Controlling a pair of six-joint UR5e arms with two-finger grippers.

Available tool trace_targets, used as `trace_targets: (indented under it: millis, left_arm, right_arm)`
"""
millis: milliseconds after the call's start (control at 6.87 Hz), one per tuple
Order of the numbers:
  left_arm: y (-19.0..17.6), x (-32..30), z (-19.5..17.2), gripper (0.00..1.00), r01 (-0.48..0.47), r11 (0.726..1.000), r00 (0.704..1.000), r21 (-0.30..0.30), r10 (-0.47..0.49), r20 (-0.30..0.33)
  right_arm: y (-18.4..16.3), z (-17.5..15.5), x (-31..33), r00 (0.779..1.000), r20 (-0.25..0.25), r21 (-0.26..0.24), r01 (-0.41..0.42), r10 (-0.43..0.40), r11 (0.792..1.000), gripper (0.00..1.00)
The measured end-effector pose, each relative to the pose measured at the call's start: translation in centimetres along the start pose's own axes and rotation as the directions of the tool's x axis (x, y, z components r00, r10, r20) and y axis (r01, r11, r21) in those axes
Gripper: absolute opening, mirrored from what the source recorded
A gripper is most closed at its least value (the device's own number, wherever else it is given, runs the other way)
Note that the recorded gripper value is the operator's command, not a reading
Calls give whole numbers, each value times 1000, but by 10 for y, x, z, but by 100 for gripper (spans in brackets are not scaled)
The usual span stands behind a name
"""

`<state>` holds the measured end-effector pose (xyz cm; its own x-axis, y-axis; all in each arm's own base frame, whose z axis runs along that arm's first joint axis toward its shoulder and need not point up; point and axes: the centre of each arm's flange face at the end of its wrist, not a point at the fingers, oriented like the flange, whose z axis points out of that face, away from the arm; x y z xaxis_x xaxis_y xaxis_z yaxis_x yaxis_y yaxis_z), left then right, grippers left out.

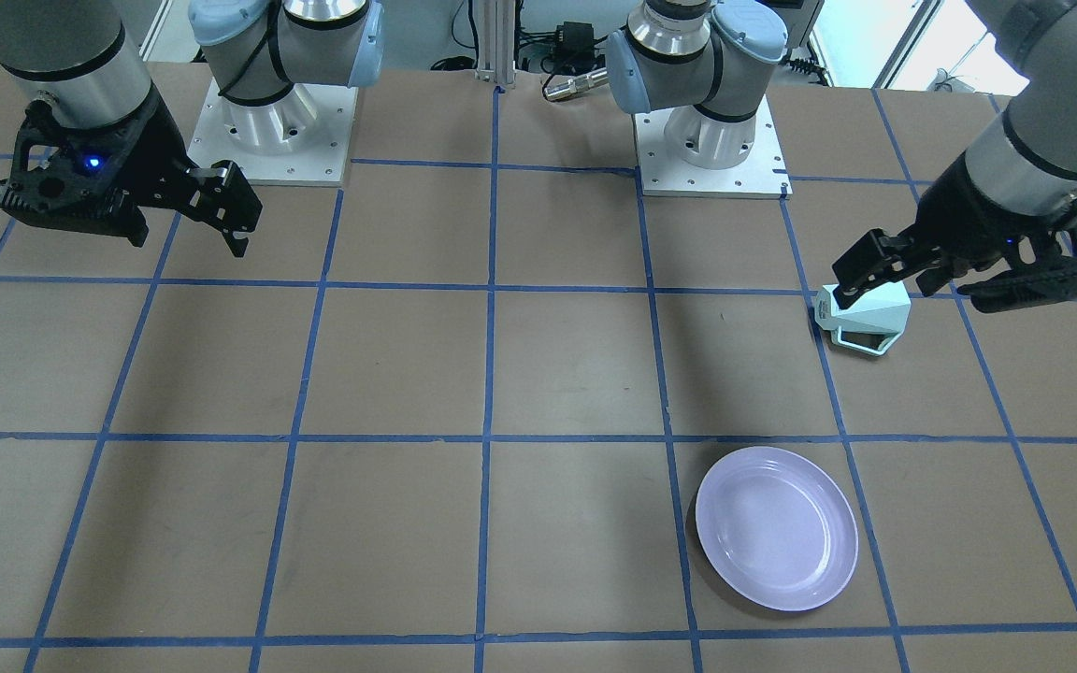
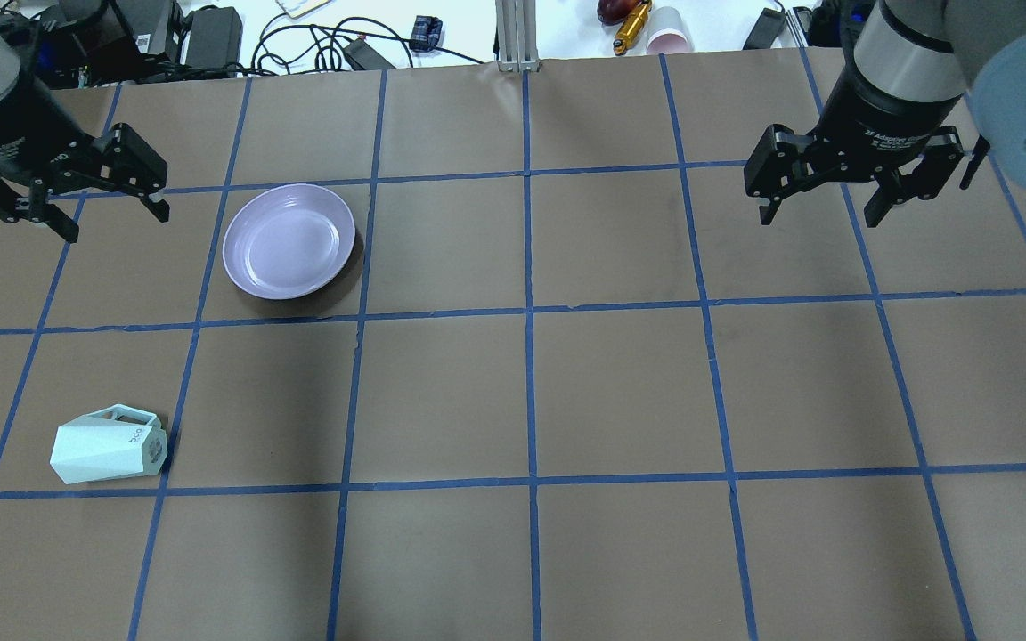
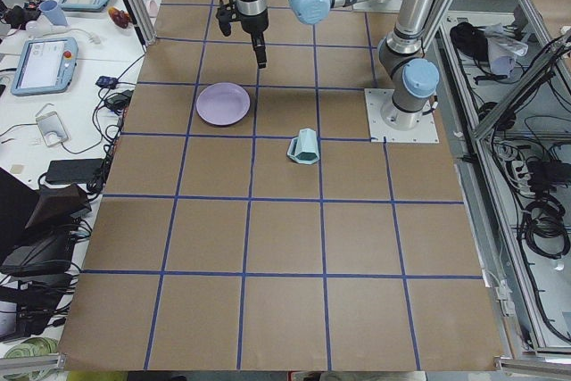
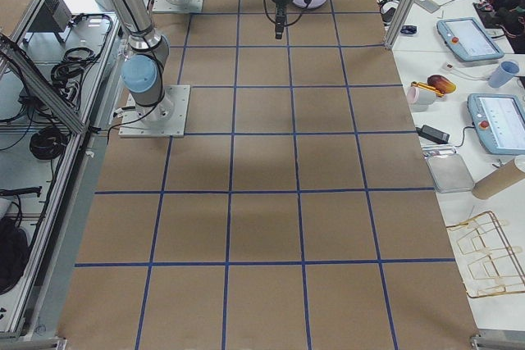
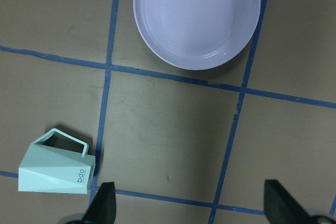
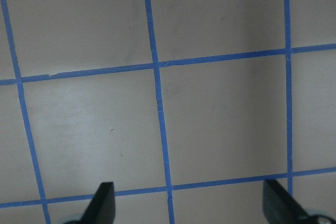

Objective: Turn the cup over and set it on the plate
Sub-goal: 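Move the left gripper outward and down toward the mint-green mug, then lower the left gripper onto the mug's open end and close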

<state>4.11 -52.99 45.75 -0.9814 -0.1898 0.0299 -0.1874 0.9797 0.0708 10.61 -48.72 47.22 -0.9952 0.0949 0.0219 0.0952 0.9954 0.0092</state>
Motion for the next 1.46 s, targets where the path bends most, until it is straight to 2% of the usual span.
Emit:
trace_targets:
  millis: [291,583,874,1165,1456]
  left_arm:
    - [-4,-65,5,100,-18,1000,999,-12,17,-27]
    - [0,-143,22,100,-39,999,994,-28,36,-106]
    - [13,-201,57,100,-59,996,983,-72,46,-175]
    - [25,-247,96,100,-90,991,965,-96,63,-254]
    - [23,-270,131,100,-173,981,931,-83,136,-339]
  right_arm:
    - [0,0,0,1000,0,0,0,0,1000,100]
    - [0,0,0,1000,0,0,0,0,1000,100]
    - [0,0,0,1000,0,0,0,0,1000,100]
    - [0,0,0,1000,0,0,0,0,1000,100]
    - [0,0,0,1000,0,0,0,0,1000,100]
